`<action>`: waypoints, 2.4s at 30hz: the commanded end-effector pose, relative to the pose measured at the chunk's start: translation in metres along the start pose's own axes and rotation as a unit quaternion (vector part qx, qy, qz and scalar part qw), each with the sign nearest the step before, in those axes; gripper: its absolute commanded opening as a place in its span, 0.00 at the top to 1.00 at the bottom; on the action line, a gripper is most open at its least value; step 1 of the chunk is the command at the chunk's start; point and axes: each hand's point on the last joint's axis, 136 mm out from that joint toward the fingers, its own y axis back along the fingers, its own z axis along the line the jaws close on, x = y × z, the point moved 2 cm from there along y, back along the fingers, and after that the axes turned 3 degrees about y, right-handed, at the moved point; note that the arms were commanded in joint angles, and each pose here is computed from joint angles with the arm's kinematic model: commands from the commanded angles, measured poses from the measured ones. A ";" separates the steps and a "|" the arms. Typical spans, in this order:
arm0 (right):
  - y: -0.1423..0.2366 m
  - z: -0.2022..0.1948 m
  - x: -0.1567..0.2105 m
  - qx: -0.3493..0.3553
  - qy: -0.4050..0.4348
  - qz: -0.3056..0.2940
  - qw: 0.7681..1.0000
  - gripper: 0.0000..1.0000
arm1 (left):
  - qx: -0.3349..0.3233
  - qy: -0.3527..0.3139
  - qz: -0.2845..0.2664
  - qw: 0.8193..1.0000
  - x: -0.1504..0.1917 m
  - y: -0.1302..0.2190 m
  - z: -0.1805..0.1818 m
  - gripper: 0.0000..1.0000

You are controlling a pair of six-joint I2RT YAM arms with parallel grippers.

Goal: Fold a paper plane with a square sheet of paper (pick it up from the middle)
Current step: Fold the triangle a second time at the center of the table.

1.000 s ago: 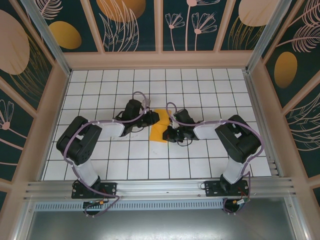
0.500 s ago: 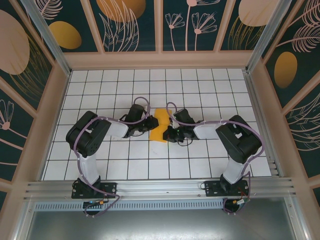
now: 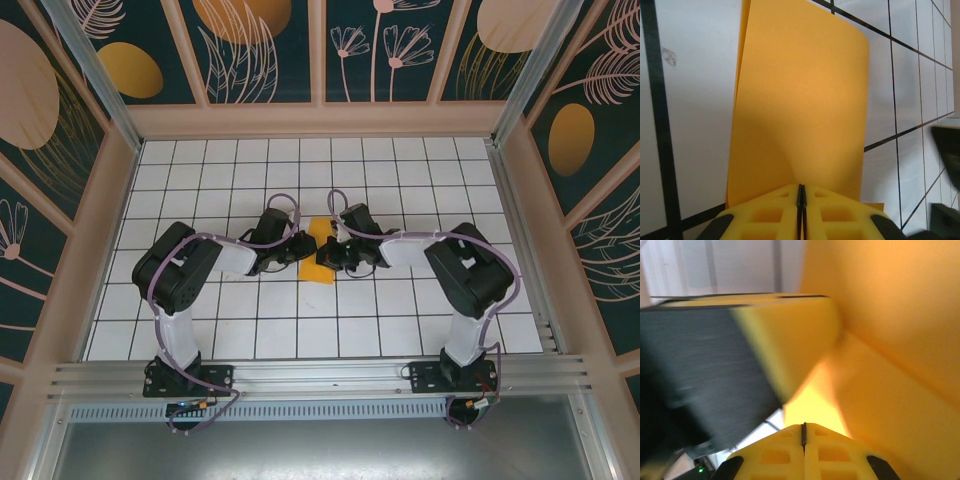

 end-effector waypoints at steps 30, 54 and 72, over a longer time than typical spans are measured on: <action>0.038 -0.032 0.057 0.000 -0.031 0.023 0.999 0.98 | -0.106 0.038 0.007 0.994 0.016 -0.001 0.055 0.91; 0.043 0.030 -0.003 -0.057 0.011 -0.082 0.995 1.00 | -0.079 0.038 -0.006 0.996 0.011 0.009 0.038 0.90; 0.036 0.024 -0.005 -0.034 0.010 -0.064 0.997 1.00 | -0.090 0.035 -0.007 0.995 0.008 0.009 0.039 0.90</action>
